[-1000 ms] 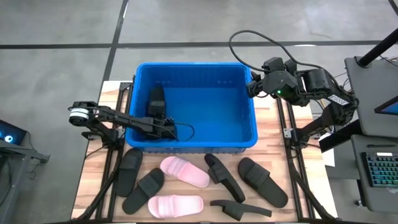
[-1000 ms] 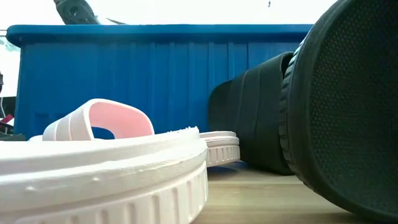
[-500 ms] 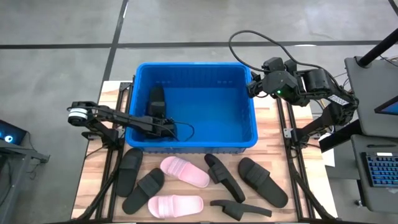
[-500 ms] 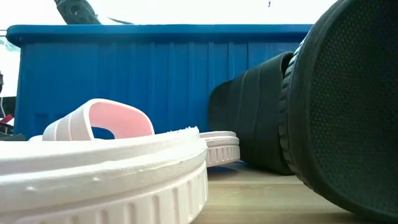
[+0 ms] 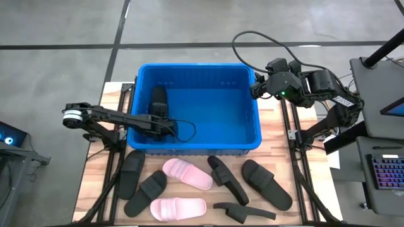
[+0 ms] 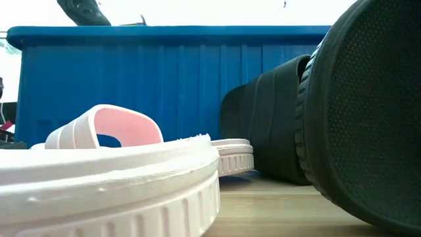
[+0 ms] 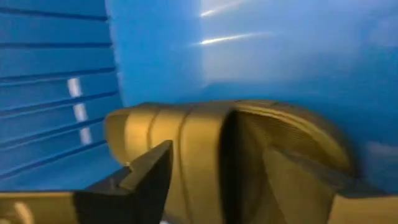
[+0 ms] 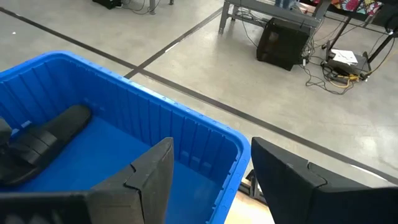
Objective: Pick and place slides into bin
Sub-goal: Stack the black slide on top of the black slide into the blue container
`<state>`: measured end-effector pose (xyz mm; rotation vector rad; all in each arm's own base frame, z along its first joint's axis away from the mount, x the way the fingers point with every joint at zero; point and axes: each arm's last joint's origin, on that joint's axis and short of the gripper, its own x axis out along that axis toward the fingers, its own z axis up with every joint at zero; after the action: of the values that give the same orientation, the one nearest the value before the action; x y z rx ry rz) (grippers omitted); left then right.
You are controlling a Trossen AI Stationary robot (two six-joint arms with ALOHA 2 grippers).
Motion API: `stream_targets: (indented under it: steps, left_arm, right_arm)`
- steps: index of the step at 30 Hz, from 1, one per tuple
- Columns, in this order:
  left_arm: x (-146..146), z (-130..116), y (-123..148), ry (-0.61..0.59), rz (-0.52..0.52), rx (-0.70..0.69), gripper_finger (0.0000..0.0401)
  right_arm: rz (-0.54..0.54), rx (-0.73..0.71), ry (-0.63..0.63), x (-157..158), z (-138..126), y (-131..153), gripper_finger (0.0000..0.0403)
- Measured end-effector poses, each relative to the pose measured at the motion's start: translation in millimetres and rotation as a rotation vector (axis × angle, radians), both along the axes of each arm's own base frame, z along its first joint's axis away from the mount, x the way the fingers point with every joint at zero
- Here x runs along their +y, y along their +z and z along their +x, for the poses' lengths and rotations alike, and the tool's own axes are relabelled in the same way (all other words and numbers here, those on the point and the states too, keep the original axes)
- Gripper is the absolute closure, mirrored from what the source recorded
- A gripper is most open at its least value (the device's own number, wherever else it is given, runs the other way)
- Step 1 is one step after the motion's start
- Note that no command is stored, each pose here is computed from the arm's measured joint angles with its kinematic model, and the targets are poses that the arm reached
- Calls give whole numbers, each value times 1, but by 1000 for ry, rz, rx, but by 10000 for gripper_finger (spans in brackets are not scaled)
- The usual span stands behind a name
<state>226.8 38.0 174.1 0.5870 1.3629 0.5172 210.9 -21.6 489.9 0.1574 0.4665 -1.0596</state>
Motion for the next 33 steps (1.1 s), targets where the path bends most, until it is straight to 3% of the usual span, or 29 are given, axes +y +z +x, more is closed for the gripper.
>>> stream_targets:
  steps: [3,11,21,33]
  left_arm:
    - [0,-4,6,-4,-57,-25,132]
    - [0,-13,22,-5,-84,-55,92]
    - [-3,-23,43,-28,-133,-144,89]
    - [-2,-23,96,-26,-100,-263,91]
  right_arm:
    - [0,0,0,0,0,0,197]
    - [0,0,0,0,0,0,197]
    - [0,-1,0,0,0,0,197]
    - [13,3,15,0,0,0,197]
